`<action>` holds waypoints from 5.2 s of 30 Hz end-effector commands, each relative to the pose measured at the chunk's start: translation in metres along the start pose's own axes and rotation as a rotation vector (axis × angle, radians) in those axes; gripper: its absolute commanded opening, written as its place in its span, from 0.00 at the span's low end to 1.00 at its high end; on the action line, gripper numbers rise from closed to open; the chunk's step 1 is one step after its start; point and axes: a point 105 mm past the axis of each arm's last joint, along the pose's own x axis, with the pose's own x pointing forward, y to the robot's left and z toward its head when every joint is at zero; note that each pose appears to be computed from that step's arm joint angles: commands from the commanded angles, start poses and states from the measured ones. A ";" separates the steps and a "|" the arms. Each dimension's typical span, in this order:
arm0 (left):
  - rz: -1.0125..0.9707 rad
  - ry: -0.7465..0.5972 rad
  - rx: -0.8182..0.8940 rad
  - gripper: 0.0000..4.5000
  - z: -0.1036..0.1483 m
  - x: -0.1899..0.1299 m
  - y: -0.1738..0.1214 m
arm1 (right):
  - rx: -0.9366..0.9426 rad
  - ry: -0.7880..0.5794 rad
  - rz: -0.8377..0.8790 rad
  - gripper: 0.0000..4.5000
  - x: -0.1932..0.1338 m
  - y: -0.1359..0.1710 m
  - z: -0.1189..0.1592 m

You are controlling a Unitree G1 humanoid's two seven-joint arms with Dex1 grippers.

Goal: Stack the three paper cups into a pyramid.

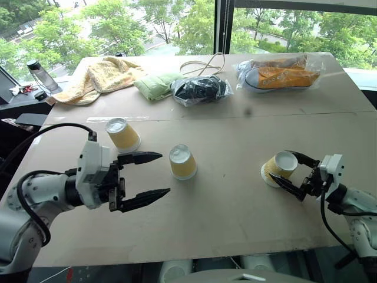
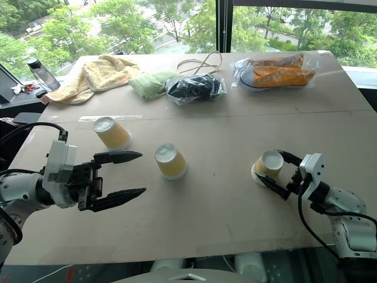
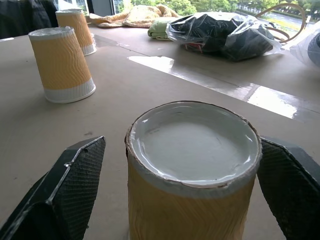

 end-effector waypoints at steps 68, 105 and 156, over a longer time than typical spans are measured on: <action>0.156 -0.012 -0.051 1.00 -0.007 -0.052 0.018 | -0.117 -0.171 0.374 0.99 0.173 0.069 0.103; 0.211 -0.006 -0.044 1.00 -0.009 -0.062 0.010 | -0.062 -0.075 0.569 0.48 0.201 0.135 0.061; 0.044 -0.002 0.074 1.00 0.009 -0.028 0.042 | -0.021 -0.014 0.229 0.88 0.147 0.026 0.047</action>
